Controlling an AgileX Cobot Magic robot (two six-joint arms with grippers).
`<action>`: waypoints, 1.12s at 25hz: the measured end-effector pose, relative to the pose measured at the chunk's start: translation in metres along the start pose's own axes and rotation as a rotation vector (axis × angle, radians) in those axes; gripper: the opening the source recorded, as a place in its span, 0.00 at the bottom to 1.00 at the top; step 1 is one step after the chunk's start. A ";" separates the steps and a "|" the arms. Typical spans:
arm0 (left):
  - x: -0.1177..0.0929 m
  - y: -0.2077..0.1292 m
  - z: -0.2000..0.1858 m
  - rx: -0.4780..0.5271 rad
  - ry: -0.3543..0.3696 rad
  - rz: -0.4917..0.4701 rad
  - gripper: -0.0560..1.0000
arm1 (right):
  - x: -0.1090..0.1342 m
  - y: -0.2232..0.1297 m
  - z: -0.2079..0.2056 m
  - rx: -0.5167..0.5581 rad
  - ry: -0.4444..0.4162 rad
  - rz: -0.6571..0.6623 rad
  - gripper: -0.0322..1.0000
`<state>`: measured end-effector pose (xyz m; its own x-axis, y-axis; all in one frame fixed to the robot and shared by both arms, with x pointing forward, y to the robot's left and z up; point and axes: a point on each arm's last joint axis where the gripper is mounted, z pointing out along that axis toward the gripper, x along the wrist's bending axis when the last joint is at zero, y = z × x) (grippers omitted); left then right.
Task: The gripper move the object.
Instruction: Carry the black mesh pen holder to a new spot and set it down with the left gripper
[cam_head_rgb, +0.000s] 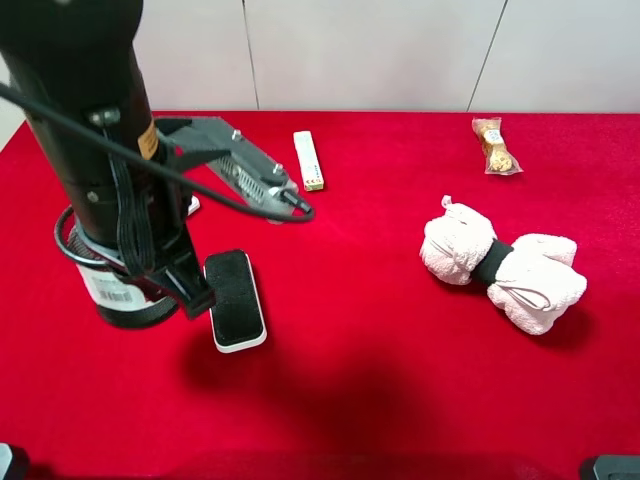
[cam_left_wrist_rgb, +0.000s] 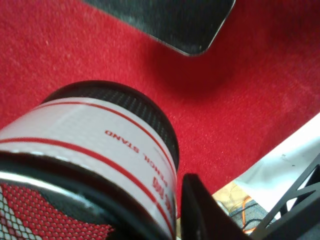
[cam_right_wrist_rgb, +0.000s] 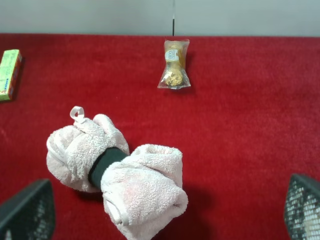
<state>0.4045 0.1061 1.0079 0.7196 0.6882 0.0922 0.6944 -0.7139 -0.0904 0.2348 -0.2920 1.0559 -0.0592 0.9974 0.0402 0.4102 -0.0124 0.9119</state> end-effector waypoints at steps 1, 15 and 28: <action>0.000 -0.001 0.003 -0.001 0.000 0.000 0.11 | 0.000 0.000 0.000 0.000 0.000 0.000 0.70; -0.003 -0.018 0.051 -0.017 -0.011 -0.038 0.11 | 0.000 0.000 0.000 -0.001 0.000 0.000 0.70; 0.000 -0.029 0.084 -0.104 0.029 -0.057 0.11 | 0.000 0.000 0.000 0.000 0.000 0.000 0.70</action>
<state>0.3841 0.1378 0.9277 0.6772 0.7254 0.1236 0.7292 -0.6840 0.0188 0.2348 -0.2920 1.0559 -0.0592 0.9974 0.0402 0.4101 -0.0124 0.9119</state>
